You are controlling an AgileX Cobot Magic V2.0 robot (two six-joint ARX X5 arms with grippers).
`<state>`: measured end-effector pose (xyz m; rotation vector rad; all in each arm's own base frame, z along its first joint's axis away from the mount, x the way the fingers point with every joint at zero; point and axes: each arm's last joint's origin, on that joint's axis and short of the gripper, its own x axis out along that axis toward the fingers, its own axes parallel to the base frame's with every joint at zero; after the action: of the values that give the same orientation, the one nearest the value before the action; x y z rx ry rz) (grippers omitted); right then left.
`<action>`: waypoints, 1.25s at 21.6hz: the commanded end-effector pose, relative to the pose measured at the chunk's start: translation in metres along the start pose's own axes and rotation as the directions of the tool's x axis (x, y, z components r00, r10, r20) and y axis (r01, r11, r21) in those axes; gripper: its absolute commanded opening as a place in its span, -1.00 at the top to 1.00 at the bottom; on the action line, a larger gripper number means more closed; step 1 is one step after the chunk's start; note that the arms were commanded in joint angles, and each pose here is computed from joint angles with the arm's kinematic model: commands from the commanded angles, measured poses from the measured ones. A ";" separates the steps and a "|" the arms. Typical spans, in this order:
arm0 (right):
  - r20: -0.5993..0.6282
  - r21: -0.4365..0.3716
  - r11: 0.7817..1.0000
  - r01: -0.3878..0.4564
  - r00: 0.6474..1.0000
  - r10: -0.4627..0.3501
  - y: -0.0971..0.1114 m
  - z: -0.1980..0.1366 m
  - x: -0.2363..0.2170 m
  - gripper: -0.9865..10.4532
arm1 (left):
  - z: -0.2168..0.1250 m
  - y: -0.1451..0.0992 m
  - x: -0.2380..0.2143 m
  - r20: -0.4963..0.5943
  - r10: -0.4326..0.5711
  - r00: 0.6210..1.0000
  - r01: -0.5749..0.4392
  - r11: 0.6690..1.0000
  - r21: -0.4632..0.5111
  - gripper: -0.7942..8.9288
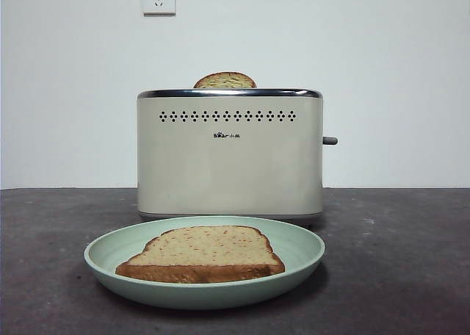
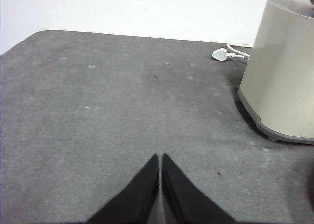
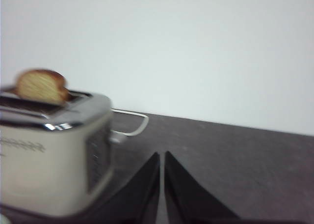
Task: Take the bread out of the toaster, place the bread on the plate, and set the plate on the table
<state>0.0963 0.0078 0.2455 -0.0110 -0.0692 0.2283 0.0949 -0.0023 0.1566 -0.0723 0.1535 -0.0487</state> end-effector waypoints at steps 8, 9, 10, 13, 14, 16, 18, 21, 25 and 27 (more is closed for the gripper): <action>-0.137 0.010 0.981 0.194 0.972 -0.190 -0.005 -0.086 -0.006 0.82 | -0.008 0.001 0.002 -0.024 0.005 1.000 -0.005 1.000 -0.006 0.82; -0.134 0.010 0.981 0.194 0.973 -0.191 -0.005 -0.085 -0.006 0.82 | -0.008 0.001 0.002 -0.024 0.005 1.000 -0.005 1.000 -0.006 0.82; -0.131 0.010 0.981 0.194 0.973 -0.191 -0.005 -0.085 -0.006 0.82 | -0.008 0.001 0.002 -0.024 0.005 1.000 -0.005 1.000 -0.006 0.82; -0.118 0.009 0.981 0.193 0.974 -0.191 -0.005 -0.084 -0.006 0.82 | -0.008 0.001 0.002 -0.024 0.005 1.000 -0.005 1.000 -0.006 0.82; -0.113 0.009 0.981 0.193 0.975 -0.191 -0.005 -0.084 -0.006 0.82 | -0.008 0.001 0.002 -0.024 0.005 1.000 -0.005 1.000 -0.006 0.82; -0.107 0.009 0.981 0.193 0.976 -0.191 -0.005 -0.083 -0.006 0.82 | -0.008 0.001 0.002 -0.024 0.005 1.000 -0.005 1.000 -0.006 0.82; -0.107 0.009 0.981 0.193 0.976 -0.191 -0.005 -0.083 -0.006 0.82 | -0.008 0.001 0.002 -0.024 0.005 1.000 -0.005 1.000 -0.006 0.82; -0.107 0.009 0.981 0.193 0.976 -0.191 -0.005 -0.083 -0.006 0.82 | -0.008 0.001 0.002 -0.024 0.005 1.000 -0.005 1.000 -0.006 0.82; -0.107 0.009 0.981 0.193 0.976 -0.191 -0.005 -0.083 -0.006 0.82 | -0.008 0.001 0.002 -0.024 0.005 1.000 -0.005 1.000 -0.006 0.82; -0.107 0.009 0.981 0.193 0.976 -0.191 -0.005 -0.083 -0.006 0.82 | -0.008 0.001 0.002 -0.024 0.005 1.000 -0.005 1.000 -0.006 0.82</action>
<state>0.0970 0.0018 0.1628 -0.0028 0.0490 0.0382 0.0949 -0.0023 0.1566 -0.0723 0.1535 -0.0487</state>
